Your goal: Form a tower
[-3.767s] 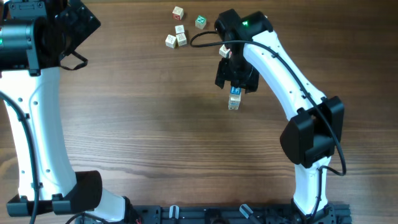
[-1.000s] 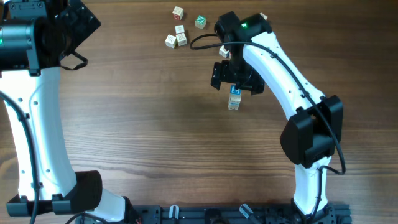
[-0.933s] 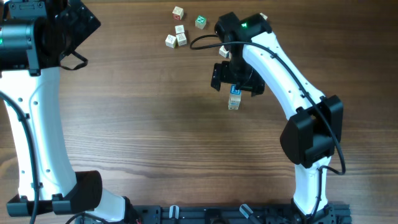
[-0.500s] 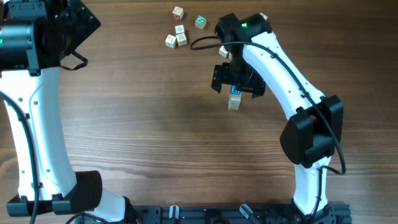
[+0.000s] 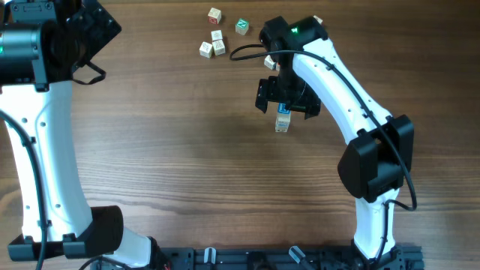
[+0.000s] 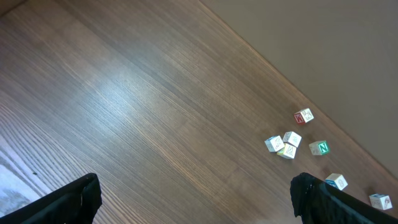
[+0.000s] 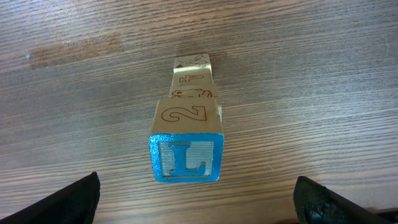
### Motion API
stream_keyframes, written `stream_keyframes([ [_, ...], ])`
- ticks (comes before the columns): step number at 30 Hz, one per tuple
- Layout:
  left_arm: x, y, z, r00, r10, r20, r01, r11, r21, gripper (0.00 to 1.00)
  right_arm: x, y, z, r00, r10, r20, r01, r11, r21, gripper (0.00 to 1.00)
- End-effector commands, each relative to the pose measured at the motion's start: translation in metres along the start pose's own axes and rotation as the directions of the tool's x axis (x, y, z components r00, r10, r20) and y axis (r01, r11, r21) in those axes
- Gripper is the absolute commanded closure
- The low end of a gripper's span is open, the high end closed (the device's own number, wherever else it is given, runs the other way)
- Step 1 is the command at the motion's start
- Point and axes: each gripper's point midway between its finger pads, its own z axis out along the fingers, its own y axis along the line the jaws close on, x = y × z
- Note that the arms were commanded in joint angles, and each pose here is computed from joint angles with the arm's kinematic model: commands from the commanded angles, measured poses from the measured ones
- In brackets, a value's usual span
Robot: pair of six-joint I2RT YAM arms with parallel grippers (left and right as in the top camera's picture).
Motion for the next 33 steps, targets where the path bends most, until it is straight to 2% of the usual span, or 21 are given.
stream_keyframes([
  [1, -0.007, 0.004, -0.010, 0.999, -0.025, 0.034, 0.025, 1.000, 0.003, 0.00, 0.000, -0.002, -0.001, 1.000, -0.026, 0.003, 0.026, 1.000, 0.001, 0.00],
  [4, -0.007, 0.004, -0.010, 0.999, -0.025, 0.034, 0.025, 1.000, 0.003, 0.00, -0.004, 0.001, -0.001, 0.997, -0.076, 0.017, 0.076, 0.997, -0.007, 0.01],
  [7, -0.007, 0.004, -0.010, 0.999, -0.025, 0.034, 0.025, 1.000, 0.003, 0.00, -0.006, 0.002, -0.001, 0.995, -0.097, 0.027, 0.098, 0.995, -0.013, 0.18],
  [18, -0.007, 0.004, -0.010, 0.999, -0.025, 0.034, 0.025, 1.000, 0.002, 0.00, -0.019, 0.004, -0.001, 0.993, -0.088, 0.081, 0.089, 0.996, -0.014, 0.24],
  [20, -0.007, 0.004, -0.010, 0.999, -0.025, 0.034, 0.025, 1.000, 0.002, 0.00, -0.019, 0.004, -0.001, 0.993, -0.086, 0.080, 0.087, 0.996, -0.014, 0.36],
  [23, -0.007, 0.004, -0.010, 0.999, -0.025, 0.034, 0.025, 1.000, 0.003, 0.00, -0.019, 0.004, -0.001, 0.994, -0.071, 0.079, 0.073, 0.997, -0.015, 0.40],
  [33, -0.007, 0.004, -0.010, 0.999, -0.025, 0.034, 0.025, 1.000, 0.002, 0.00, -0.024, 0.003, -0.001, 0.993, -0.056, 0.102, 0.057, 0.998, -0.003, 0.39],
])
